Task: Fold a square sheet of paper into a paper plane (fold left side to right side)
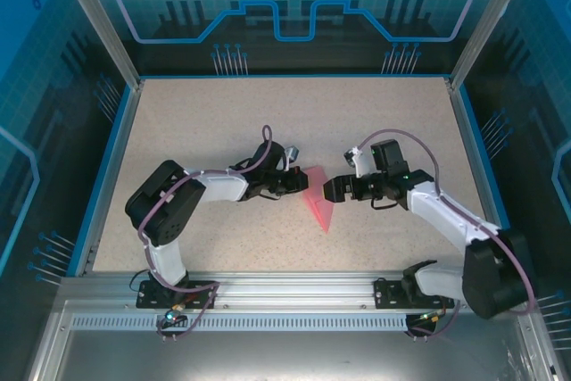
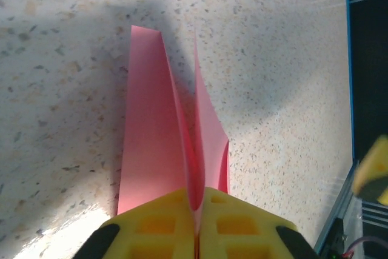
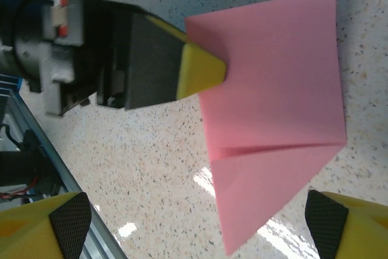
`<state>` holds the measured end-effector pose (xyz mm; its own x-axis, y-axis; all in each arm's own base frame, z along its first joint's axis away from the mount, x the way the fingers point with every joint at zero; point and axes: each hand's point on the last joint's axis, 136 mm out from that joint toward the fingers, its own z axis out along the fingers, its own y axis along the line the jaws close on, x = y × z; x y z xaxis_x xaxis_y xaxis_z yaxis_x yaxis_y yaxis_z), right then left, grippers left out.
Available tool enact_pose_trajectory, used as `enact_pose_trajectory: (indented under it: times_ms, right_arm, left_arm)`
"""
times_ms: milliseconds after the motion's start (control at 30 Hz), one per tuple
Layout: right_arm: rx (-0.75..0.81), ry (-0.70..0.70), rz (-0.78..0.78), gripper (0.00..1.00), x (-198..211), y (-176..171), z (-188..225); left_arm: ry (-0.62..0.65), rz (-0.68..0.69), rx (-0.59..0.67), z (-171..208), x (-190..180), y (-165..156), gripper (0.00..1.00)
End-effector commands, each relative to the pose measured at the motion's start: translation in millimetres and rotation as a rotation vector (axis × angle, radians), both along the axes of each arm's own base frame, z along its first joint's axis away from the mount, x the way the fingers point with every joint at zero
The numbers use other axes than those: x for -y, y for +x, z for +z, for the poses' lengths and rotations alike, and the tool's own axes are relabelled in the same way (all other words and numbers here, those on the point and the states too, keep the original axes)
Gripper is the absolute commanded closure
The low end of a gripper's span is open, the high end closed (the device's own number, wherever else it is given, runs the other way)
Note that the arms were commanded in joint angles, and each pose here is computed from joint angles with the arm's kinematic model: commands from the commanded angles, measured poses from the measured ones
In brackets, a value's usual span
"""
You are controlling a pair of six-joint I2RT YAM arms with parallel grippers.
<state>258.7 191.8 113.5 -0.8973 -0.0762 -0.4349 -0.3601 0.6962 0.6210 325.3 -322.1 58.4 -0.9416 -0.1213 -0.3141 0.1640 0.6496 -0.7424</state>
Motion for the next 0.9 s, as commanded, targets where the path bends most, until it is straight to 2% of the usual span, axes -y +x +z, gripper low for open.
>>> enact_pose_trajectory:
  times_ms: [0, 67, 133, 300, 667, 867]
  right_arm:
    - [-0.007, 0.125, 0.027, 0.06, -9.6, 12.4, 3.7]
    - [0.02, 0.143, 0.02, 0.07, -8.4, 21.2, -0.9]
    - [0.036, 0.162, 0.004, 0.14, -4.3, 30.3, -6.4]
    - [0.048, 0.232, 0.009, 0.22, 2.1, 44.5, -12.4]
    - [-0.008, 0.38, 0.102, 0.36, -12.8, 44.2, -23.1]
    - [-0.031, 0.389, 0.126, 0.55, -13.8, 39.2, -27.9]
  left_arm:
    - [-0.075, -0.076, 0.089, 21.6, 4.5, -9.9, 0.97]
    - [-0.108, -0.105, 0.119, 29.6, 4.9, -15.5, 0.98]
    - [-0.14, -0.13, 0.142, 37.1, 3.9, -20.8, 0.99]
    - [-0.163, -0.156, 0.179, 48.2, -4.2, -30.6, 1.0]
    - [-0.192, -0.194, 0.189, 58.2, -5.3, -40.9, 1.0]
    - [-0.185, -0.195, 0.177, 54.1, -4.6, -40.1, 1.0]
